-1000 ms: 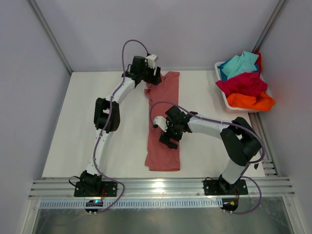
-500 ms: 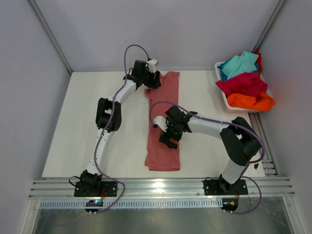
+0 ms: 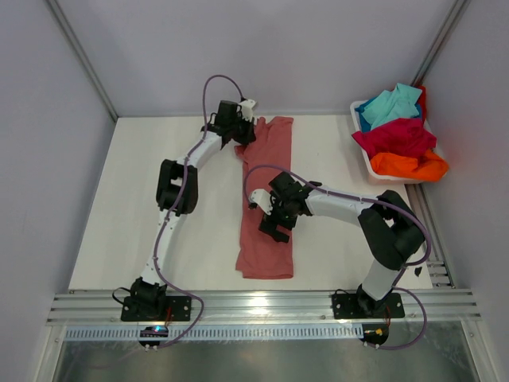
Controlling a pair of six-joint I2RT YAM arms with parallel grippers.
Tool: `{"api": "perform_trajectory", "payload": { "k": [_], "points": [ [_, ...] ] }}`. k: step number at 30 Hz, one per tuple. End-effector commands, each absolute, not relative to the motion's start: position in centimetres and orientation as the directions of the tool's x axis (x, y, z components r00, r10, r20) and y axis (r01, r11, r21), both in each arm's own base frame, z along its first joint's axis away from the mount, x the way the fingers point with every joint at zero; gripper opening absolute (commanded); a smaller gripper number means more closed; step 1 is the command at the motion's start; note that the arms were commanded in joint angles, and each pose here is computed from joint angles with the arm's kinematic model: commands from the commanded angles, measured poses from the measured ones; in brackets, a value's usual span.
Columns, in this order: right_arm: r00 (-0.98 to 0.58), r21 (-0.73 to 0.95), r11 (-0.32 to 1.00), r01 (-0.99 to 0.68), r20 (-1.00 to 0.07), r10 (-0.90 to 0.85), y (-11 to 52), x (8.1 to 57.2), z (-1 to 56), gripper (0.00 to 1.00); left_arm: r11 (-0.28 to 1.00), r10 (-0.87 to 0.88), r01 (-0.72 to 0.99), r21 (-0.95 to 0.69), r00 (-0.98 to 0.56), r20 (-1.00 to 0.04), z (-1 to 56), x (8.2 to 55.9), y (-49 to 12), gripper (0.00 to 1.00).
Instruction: Fold and stack the t-shirts
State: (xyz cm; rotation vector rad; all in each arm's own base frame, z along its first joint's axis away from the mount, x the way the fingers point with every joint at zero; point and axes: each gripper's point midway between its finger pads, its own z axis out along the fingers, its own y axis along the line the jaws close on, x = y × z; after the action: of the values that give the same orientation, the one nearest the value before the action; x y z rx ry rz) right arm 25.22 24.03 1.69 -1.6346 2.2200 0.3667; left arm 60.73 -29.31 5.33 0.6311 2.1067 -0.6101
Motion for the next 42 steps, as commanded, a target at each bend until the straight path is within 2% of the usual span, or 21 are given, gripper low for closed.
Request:
{"api": "perform_trajectory", "payload": {
  "k": [1,11,18,29,30,31,33,34,35,37,42],
  "points": [
    [-0.277,0.072,0.272,-0.960,-0.404,-0.872,24.1,23.7,0.0,0.99,0.781,0.179,0.609,-0.137,-0.429,-0.885,11.2,62.6,-27.8,0.00],
    [-0.282,0.084,0.272,-0.959,-0.396,-0.874,24.1,23.6,-0.2,0.99,0.847,0.143,0.526,-0.084,-0.377,-0.915,14.3,64.5,-24.6,0.00],
    [-0.286,0.090,0.273,-0.958,-0.397,-0.872,24.1,23.5,-0.2,0.99,0.855,0.149,0.513,-0.079,-0.388,-0.910,13.8,64.3,-24.0,0.00],
    [-0.289,0.097,0.273,-0.957,-0.395,-0.872,24.2,23.4,-0.2,0.99,0.874,0.166,0.483,-0.056,-0.405,-0.899,12.8,64.0,-23.1,0.18],
    [-0.289,0.097,0.273,-0.957,-0.395,-0.872,24.2,23.4,-0.2,0.99,0.877,0.166,0.478,-0.054,-0.405,-0.899,12.7,64.1,-23.0,0.25],
    [-0.289,0.099,0.272,-0.957,-0.394,-0.872,24.3,23.4,-0.2,0.99,0.877,0.180,0.479,-0.038,-0.401,-0.898,12.7,64.1,-22.9,0.53],
    [-0.289,0.098,0.272,-0.957,-0.396,-0.872,24.3,23.5,-0.1,0.99,0.880,0.204,0.476,-0.010,-0.395,-0.896,12.6,64.1,-22.4,0.67],
    [-0.291,0.099,0.274,-0.957,-0.394,-0.872,24.2,23.4,-0.1,0.99,0.884,0.210,0.467,0.002,-0.395,-0.894,12.5,64.2,-22.2,0.83],
    [-0.288,0.099,0.271,-0.957,-0.395,-0.873,24.3,23.4,-0.2,0.99,0.896,0.213,0.444,0.017,-0.396,-0.893,12.5,64.3,-21.7,0.90],
    [-0.288,0.098,0.272,-0.957,-0.393,-0.873,24.2,23.4,-0.2,0.99,0.907,0.216,0.420,0.034,-0.394,-0.893,12.6,64.5,-21.2,0.97],
    [-0.288,0.096,0.272,-0.957,-0.393,-0.873,24.2,23.4,-0.1,0.99,0.929,0.232,0.359,0.093,-0.368,-0.901,13.5,65.1,-19.8,0.99]
  ]
}}
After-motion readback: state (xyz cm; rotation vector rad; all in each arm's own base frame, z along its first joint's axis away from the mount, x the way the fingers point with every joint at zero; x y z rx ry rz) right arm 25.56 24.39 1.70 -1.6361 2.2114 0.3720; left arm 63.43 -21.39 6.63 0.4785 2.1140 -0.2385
